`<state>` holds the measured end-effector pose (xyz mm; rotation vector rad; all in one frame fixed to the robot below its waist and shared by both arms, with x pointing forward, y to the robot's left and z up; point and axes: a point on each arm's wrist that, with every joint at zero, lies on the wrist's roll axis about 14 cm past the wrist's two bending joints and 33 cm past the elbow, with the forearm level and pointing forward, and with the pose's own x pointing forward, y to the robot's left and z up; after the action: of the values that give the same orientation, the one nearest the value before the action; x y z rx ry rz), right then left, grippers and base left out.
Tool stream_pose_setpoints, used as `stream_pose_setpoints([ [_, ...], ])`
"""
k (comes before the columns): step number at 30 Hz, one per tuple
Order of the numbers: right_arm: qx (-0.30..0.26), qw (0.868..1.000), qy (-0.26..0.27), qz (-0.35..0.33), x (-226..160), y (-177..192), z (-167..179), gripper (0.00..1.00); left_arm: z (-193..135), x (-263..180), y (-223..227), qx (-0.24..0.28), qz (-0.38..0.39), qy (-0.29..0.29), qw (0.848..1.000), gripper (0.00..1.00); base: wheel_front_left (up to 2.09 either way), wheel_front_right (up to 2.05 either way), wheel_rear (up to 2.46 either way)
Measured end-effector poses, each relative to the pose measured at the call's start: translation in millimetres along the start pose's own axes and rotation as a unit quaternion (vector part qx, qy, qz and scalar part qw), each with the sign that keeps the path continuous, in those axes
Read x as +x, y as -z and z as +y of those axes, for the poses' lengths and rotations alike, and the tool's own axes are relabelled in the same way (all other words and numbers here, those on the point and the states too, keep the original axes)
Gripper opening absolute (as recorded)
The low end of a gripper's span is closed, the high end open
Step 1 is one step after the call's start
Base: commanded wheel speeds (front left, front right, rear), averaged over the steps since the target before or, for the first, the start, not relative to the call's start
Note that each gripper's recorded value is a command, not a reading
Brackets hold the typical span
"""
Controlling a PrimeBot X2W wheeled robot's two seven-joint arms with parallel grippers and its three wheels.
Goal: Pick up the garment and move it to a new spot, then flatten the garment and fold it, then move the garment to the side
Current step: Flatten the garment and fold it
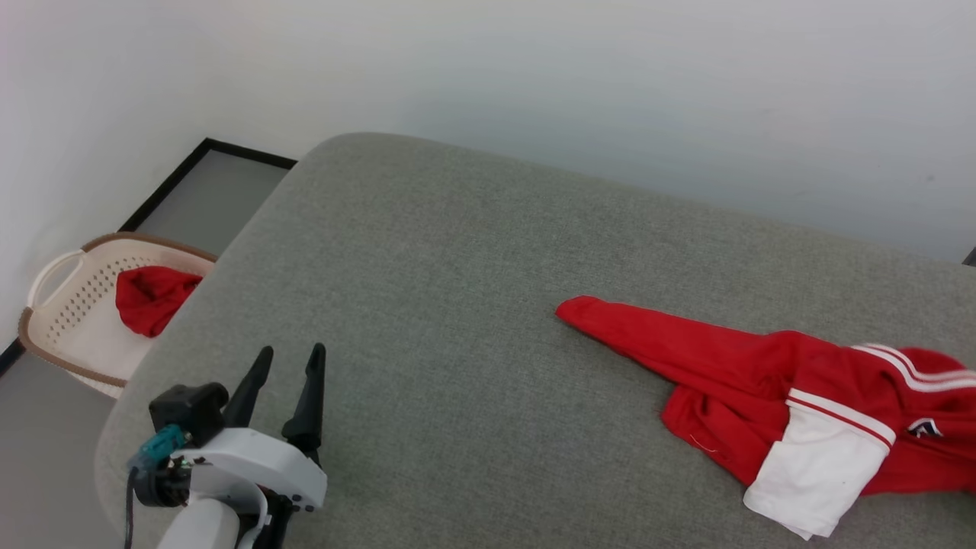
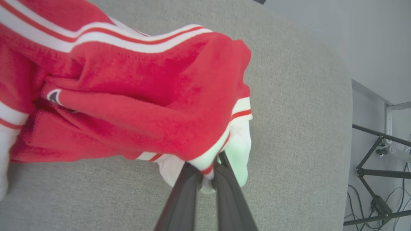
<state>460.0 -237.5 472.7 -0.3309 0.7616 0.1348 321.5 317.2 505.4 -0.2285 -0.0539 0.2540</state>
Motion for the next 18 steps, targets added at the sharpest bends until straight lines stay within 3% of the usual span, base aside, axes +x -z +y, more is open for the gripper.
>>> stream_pose_setpoints([
  [9,0.05,0.998,0.0,0.042,19,45,3,0.0,-3,2,6,0.002,0.011,0.006,1.0,1.0,0.0,0.0,0.0],
  [10,0.051,0.998,0.001,0.04,20,45,4,0.3,-4,2,6,0.002,0.011,0.008,1.0,1.0,0.0,0.0,0.0],
  [11,0.05,0.998,0.003,0.037,20,44,4,0.97,-4,2,5,0.003,0.011,0.009,1.0,1.0,0.0,0.0,0.0],
  [18,0.056,0.998,-0.005,0.026,12,36,8,1.0,-9,4,3,0.01,0.01,0.023,1.0,1.0,0.0,0.0,0.0],
])
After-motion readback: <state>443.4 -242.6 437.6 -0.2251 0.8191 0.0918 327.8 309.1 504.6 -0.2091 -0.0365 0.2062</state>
